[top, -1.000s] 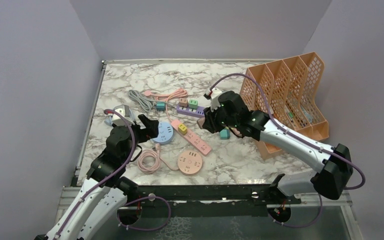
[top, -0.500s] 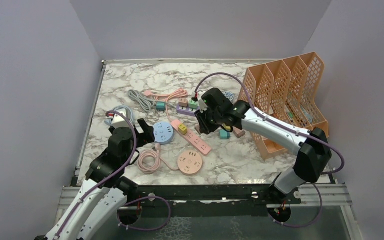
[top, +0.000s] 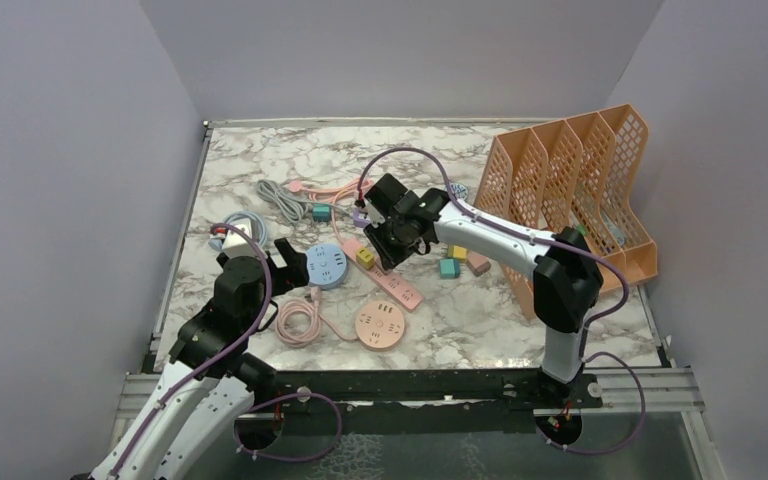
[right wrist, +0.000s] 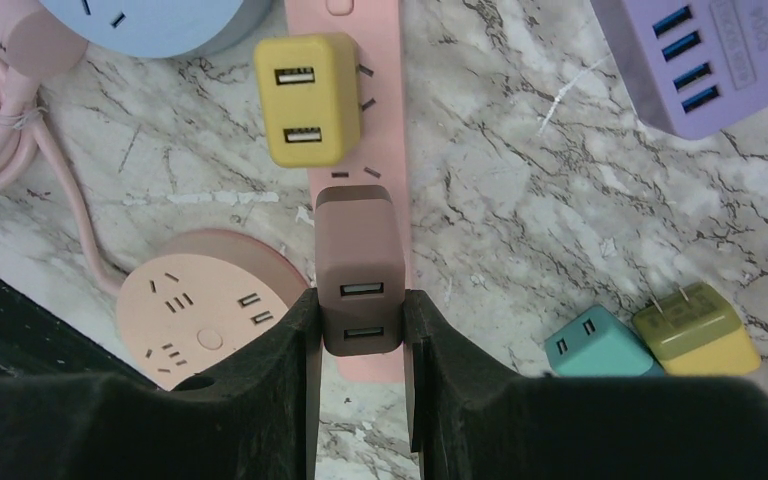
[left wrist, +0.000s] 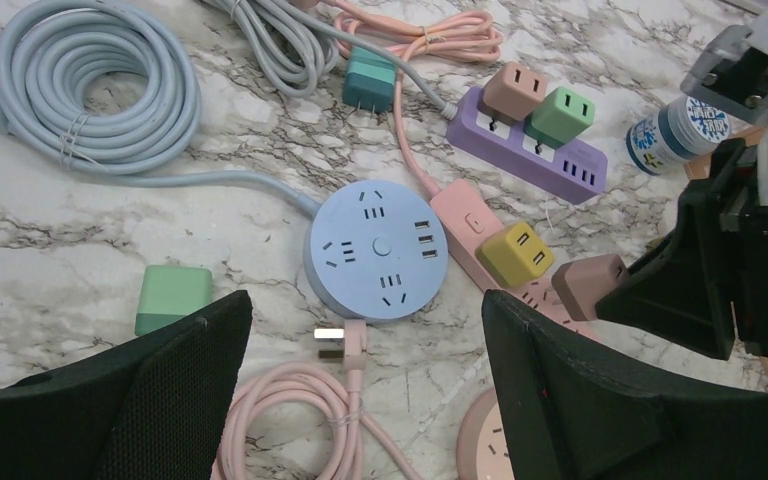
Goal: Insert the plug
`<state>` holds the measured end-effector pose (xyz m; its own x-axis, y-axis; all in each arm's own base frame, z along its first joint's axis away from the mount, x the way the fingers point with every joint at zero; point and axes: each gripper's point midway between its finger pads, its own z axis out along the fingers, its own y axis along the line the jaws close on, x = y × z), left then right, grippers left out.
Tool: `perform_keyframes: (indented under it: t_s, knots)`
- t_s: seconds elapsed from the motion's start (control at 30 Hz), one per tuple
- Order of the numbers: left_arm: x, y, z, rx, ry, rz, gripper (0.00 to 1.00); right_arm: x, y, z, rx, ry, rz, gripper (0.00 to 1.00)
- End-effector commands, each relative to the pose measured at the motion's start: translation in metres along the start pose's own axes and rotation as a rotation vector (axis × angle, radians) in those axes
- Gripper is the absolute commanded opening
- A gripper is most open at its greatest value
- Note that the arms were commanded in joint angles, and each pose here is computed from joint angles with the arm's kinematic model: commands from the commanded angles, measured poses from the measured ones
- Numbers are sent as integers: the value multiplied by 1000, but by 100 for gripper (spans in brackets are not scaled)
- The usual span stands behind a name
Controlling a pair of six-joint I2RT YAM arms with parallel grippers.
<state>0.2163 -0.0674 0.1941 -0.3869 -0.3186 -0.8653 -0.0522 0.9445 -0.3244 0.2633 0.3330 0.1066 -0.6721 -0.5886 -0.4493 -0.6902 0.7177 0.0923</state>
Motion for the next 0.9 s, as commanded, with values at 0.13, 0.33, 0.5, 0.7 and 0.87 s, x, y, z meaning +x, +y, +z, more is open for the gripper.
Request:
perform_keyframes:
  t_s: [0.13, 0.33, 0.5, 0.7, 0.87]
  knots:
    - [-14, -7, -7, 39, -34, -3, 87, 3, 5, 16, 62, 86, -36, 1]
    - [-14, -8, -7, 44, -33, -2, 87, 18, 4, 21, 96, 155, -46, 1]
    - [-14, -9, -8, 46, -33, -2, 87, 33, -2, 31, 131, 209, -53, 1]
    - [-14, -8, -8, 45, -36, -2, 87, 30, 1, 44, 129, 196, -87, 1]
    - [-14, -8, -8, 43, -38, -1, 87, 29, 0, 53, 137, 193, -103, 1]
